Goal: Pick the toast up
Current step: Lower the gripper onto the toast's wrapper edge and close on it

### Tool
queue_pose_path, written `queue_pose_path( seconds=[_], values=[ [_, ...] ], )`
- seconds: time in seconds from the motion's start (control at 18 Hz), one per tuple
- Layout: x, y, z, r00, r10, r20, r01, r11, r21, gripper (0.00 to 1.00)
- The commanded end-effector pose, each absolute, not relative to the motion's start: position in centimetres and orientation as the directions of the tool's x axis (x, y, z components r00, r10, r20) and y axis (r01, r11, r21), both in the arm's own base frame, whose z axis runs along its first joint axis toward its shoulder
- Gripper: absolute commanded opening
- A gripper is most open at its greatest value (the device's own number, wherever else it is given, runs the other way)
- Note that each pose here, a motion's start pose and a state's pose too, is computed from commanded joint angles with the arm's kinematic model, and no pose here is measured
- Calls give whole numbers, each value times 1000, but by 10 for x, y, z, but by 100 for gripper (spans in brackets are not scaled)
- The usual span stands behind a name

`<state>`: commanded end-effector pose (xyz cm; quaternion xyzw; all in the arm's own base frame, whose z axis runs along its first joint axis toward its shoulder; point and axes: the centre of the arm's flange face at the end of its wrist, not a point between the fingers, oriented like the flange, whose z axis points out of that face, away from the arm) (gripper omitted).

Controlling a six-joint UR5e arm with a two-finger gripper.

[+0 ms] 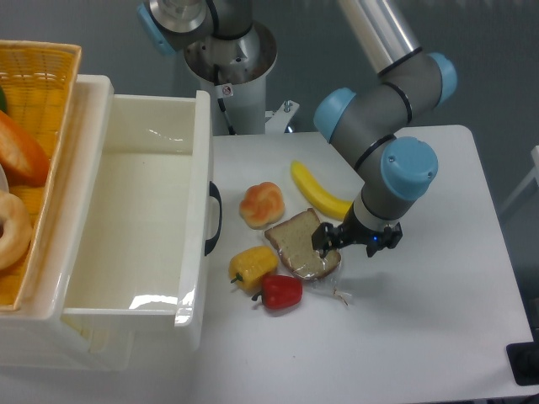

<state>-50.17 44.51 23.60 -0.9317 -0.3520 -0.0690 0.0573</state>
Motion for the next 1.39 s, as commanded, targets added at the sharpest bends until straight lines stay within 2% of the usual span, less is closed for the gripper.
queue_pose_path(
  seconds=[0.44,0.83,1.39],
  values=[
    [-504,449,223,691,703,165,718,-695,-44,100],
    [-495,480,200,712,682,165,695,-718,-32,100],
    [-495,477,205,716,682,150,693,-720,-38,100]
  ],
)
